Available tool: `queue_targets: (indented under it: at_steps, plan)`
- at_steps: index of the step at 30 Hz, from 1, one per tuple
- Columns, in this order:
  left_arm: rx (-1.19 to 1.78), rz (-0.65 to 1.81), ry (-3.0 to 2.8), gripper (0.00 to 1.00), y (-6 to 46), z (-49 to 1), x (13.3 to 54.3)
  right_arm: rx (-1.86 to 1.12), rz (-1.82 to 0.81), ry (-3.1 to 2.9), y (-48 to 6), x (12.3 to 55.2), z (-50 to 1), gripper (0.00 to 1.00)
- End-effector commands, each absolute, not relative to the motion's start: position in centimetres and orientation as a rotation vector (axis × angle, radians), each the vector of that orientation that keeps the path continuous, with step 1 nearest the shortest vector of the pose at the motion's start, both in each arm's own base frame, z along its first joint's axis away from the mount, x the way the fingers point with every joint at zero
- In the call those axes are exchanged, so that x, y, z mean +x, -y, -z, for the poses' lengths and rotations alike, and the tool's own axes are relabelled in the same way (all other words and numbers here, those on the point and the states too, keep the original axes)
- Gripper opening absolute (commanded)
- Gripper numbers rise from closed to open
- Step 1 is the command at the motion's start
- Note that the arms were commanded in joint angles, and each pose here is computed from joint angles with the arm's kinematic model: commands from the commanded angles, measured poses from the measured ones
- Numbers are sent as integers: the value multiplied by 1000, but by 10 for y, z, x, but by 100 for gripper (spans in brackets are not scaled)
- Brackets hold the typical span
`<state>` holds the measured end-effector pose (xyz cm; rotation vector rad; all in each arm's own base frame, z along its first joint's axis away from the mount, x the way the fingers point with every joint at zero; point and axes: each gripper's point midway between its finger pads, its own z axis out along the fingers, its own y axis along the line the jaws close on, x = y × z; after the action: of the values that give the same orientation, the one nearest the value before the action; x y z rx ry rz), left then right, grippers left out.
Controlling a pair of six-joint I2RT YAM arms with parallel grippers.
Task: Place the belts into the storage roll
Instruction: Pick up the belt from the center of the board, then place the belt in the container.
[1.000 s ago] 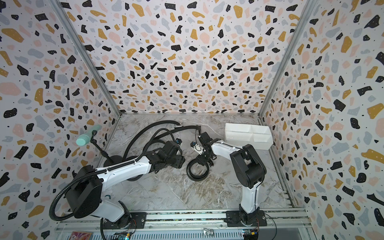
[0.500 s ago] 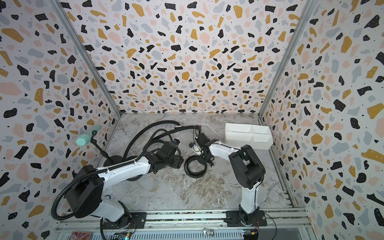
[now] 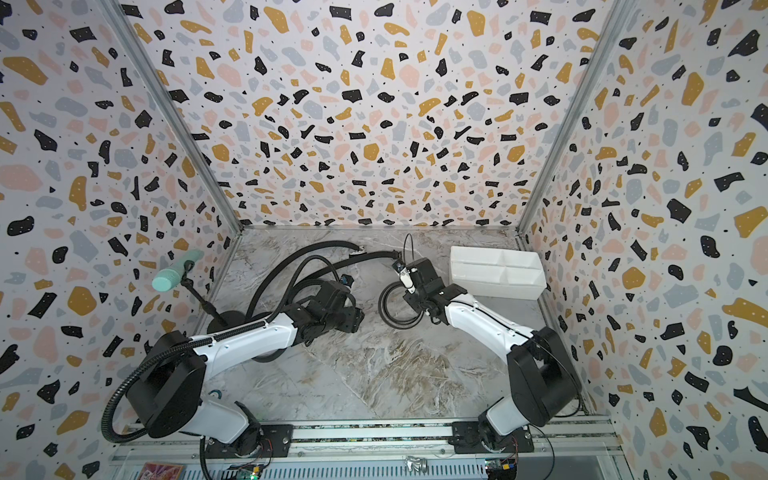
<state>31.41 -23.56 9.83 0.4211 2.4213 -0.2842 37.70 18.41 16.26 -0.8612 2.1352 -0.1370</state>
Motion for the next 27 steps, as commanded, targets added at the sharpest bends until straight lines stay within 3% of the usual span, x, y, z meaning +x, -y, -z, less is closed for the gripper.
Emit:
queue_targets:
  at_steps: [1, 10, 14, 27]
  plan:
    - [398, 328, -2393, 73, 241, -104, 320, -585, 107, -2007, -149, 405, -219, 0]
    - [397, 365, -2402, 73, 251, -95, 323, -273, 211, -1658, -43, 440, -286, 0]
    - [394, 378, -2413, 73, 254, -89, 325, -153, 237, -1598, 8, 462, -289, 0]
    - [377, 397, -2411, 73, 263, -92, 333, -138, 281, -1364, 73, 503, -282, 0]
